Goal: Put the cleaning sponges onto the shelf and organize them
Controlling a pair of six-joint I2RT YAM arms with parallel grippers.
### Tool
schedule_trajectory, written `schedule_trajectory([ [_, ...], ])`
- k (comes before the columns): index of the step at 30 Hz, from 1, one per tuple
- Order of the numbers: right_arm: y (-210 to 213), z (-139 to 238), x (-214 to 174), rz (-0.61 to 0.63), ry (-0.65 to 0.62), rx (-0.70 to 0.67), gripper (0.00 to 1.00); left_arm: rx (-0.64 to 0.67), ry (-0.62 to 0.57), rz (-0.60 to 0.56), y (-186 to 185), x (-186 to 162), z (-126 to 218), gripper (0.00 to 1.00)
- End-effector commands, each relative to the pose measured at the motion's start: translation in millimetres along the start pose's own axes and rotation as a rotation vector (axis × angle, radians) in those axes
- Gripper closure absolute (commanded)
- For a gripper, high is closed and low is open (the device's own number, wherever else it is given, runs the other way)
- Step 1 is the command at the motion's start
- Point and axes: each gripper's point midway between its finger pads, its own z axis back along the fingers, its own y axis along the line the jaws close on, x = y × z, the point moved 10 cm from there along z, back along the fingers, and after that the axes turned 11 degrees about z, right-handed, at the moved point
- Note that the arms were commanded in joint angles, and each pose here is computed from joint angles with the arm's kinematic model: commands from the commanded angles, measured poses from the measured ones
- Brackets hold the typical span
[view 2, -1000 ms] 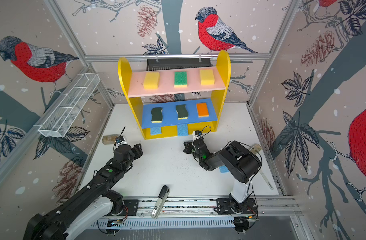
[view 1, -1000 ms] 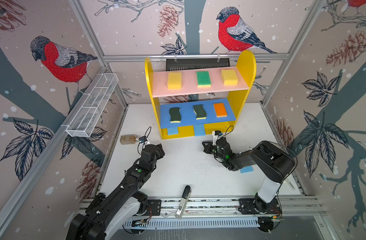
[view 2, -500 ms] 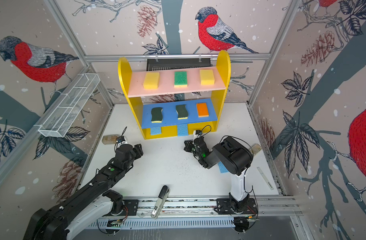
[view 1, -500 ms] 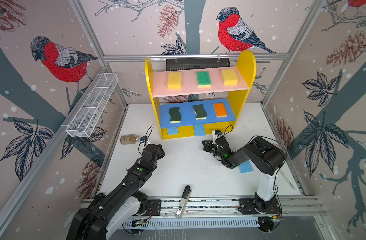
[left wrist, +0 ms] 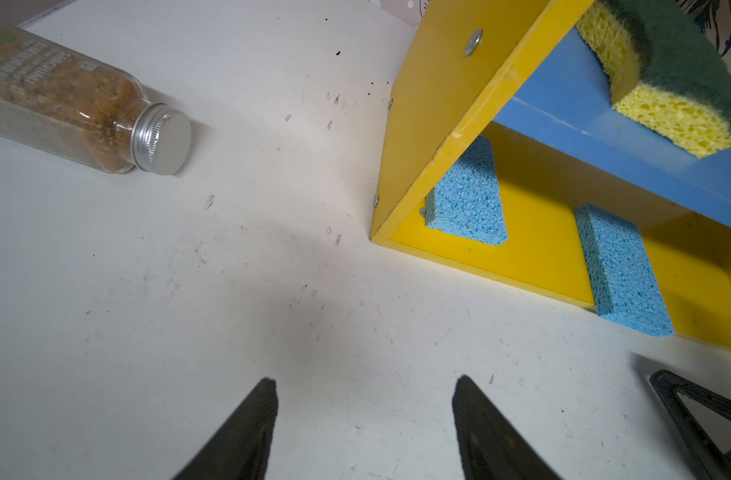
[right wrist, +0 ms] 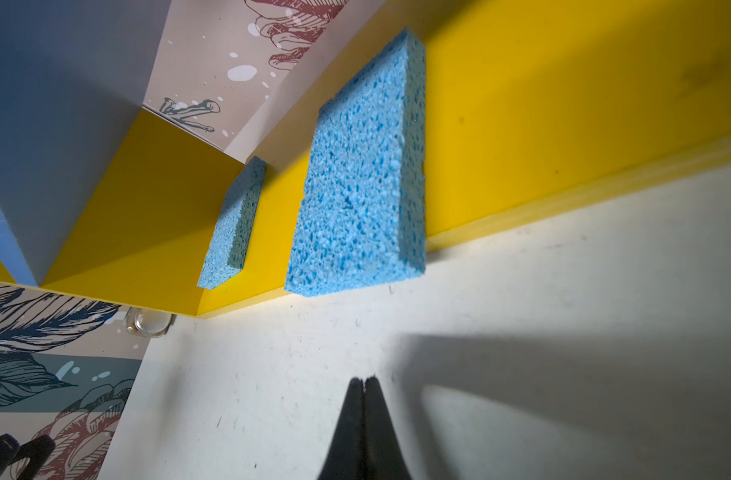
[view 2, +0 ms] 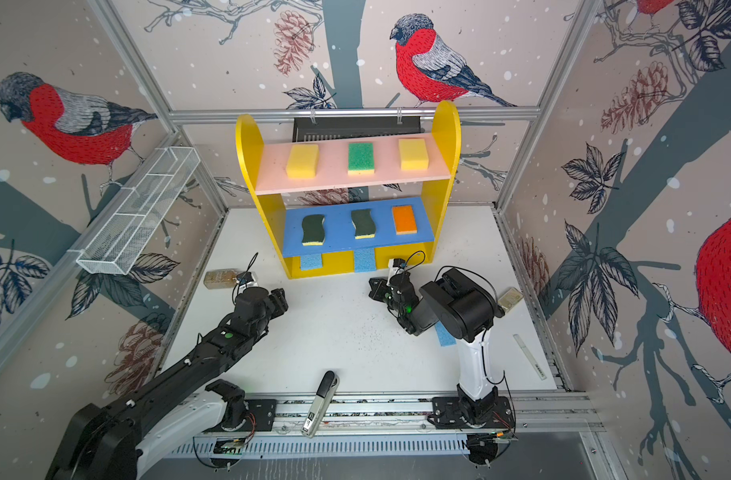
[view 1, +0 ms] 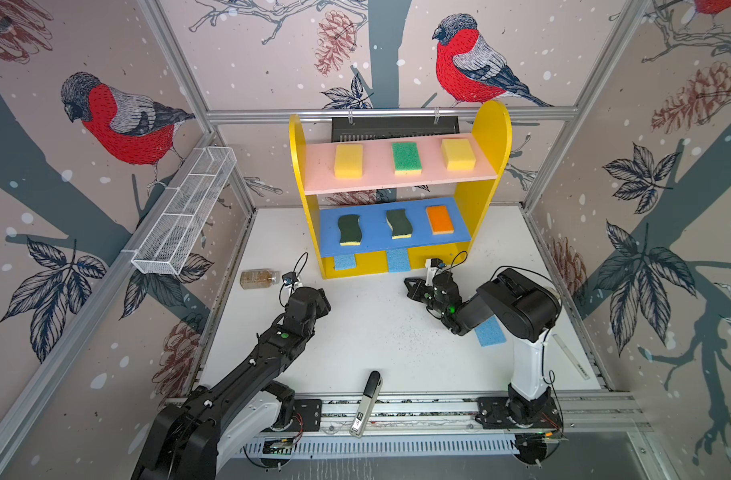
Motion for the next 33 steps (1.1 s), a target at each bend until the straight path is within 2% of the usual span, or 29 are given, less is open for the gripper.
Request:
schedule_trajectory([
  [1,0.8,-4.3,1.0,-0.024,-0.003,0.026,0.97,-0.041,-0.035,0.012,-6.7,6.3,0.1,0.32],
  [14,-2.2,-17.0,-0.3,-0.054,0.008,0.029,0.97,-0.041,-0.029,0.014,-6.3,4.2,-2.7,0.32],
  [33,-8.1,-27.3,3.1,-0.088,0.023,-0.034,0.97,-0.049,-0.038,0.029,-6.4,5.4,-0.4,0.32],
])
